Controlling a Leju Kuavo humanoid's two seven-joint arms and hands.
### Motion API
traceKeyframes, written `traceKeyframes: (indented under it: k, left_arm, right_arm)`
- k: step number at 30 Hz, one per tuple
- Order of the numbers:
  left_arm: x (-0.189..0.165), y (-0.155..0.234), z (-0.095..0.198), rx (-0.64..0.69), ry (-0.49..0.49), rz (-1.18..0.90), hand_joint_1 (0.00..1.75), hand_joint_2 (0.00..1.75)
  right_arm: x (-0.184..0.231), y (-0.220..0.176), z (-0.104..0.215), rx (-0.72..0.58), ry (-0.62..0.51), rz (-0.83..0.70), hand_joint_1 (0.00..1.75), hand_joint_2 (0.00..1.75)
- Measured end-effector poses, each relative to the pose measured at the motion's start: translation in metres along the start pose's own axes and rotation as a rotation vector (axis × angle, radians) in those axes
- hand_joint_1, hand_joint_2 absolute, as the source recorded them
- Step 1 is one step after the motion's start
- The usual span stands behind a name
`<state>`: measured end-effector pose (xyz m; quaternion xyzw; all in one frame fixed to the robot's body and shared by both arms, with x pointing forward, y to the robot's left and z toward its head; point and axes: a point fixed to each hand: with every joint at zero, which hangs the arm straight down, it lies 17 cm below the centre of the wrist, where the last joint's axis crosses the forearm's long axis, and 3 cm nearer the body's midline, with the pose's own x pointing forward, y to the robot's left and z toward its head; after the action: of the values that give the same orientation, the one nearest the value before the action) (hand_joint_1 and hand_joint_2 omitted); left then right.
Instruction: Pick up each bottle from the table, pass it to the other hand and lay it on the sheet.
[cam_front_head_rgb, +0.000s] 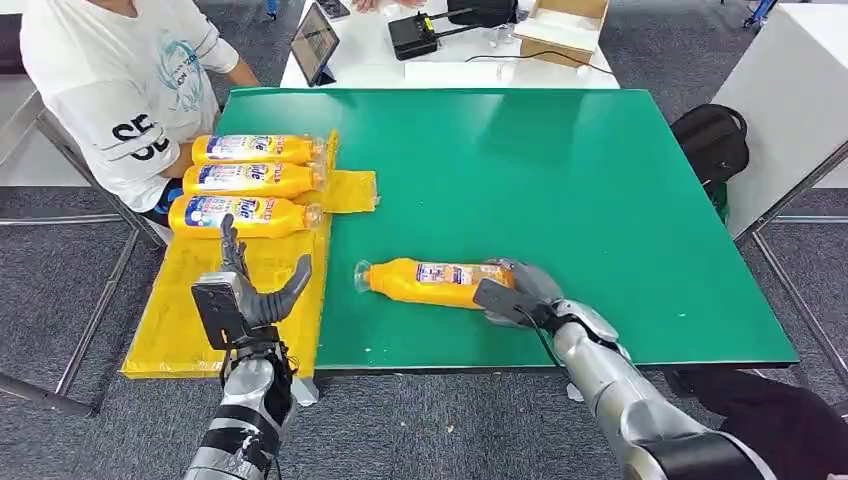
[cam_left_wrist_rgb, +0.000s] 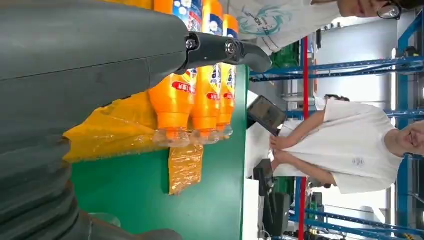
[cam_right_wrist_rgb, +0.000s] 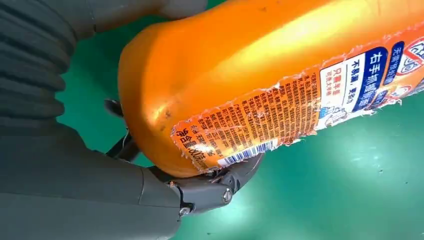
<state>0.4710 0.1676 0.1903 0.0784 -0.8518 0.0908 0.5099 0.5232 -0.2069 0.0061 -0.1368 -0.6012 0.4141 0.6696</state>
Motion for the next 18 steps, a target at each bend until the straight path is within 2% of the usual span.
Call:
traceKeyframes:
  k: [4,8,11,15,18]
  left_arm:
    - [-0.003,0.000,0.002,-0.001,0.008,-0.002,0.00,1.75]
    - [-0.004,0.002,0.003,0.003,0.012,-0.006,0.00,1.75]
    - [-0.008,0.005,0.006,0.010,0.020,-0.015,0.00,1.75]
    - [-0.010,0.007,0.008,0.016,0.027,-0.020,0.00,1.75]
    - [-0.011,0.009,0.010,0.024,0.030,-0.027,0.00,1.75]
  right_arm:
    - [0.011,-0.002,0.002,-0.075,-0.055,-0.032,1.75,1.75]
    - [0.032,-0.016,0.008,-0.233,-0.126,-0.120,1.75,1.75]
    - [0.046,-0.042,0.017,-0.373,-0.158,-0.191,1.75,1.75]
    - [0.053,-0.057,0.026,-0.447,-0.182,-0.226,1.75,1.75]
    - [0.059,-0.086,0.044,-0.600,-0.214,-0.284,1.75,1.75]
